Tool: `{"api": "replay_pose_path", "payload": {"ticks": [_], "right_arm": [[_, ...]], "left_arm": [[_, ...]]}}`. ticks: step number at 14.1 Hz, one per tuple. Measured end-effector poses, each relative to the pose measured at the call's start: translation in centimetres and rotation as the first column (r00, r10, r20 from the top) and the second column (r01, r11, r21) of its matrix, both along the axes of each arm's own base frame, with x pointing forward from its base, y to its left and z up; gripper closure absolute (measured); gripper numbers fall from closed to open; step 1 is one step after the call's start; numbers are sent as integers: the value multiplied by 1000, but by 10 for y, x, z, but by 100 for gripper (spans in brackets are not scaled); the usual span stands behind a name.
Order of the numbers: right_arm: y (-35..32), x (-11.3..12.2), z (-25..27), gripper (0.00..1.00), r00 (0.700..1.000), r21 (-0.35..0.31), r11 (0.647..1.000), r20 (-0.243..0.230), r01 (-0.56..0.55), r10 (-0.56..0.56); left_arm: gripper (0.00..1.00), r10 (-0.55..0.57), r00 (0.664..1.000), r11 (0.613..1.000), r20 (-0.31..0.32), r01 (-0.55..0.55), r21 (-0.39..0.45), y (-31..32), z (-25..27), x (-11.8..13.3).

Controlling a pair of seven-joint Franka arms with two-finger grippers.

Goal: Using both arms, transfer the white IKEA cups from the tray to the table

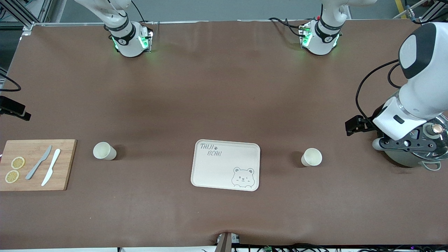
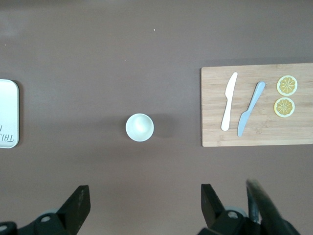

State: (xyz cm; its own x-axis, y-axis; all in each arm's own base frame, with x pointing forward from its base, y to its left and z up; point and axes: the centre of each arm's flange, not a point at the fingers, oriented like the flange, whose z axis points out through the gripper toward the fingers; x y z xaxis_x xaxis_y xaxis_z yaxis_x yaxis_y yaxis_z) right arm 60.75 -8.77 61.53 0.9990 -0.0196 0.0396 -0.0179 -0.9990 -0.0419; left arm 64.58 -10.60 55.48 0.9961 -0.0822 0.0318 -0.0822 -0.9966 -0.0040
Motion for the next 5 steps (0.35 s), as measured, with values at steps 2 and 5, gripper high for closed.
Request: {"api": "replay_pose_path", "payload": {"ticks": [2,5], "right_arm": [[0,0,-1,0,1000,0,1000,-3,0,0],[0,1,-3,0,1000,0,1000,-6,0,0]], "left_arm": [[0,0,1000,1000,1,0,0,0,0,0],[0,-2,1000,1000,7,2,-2,-1,2,0]]}}
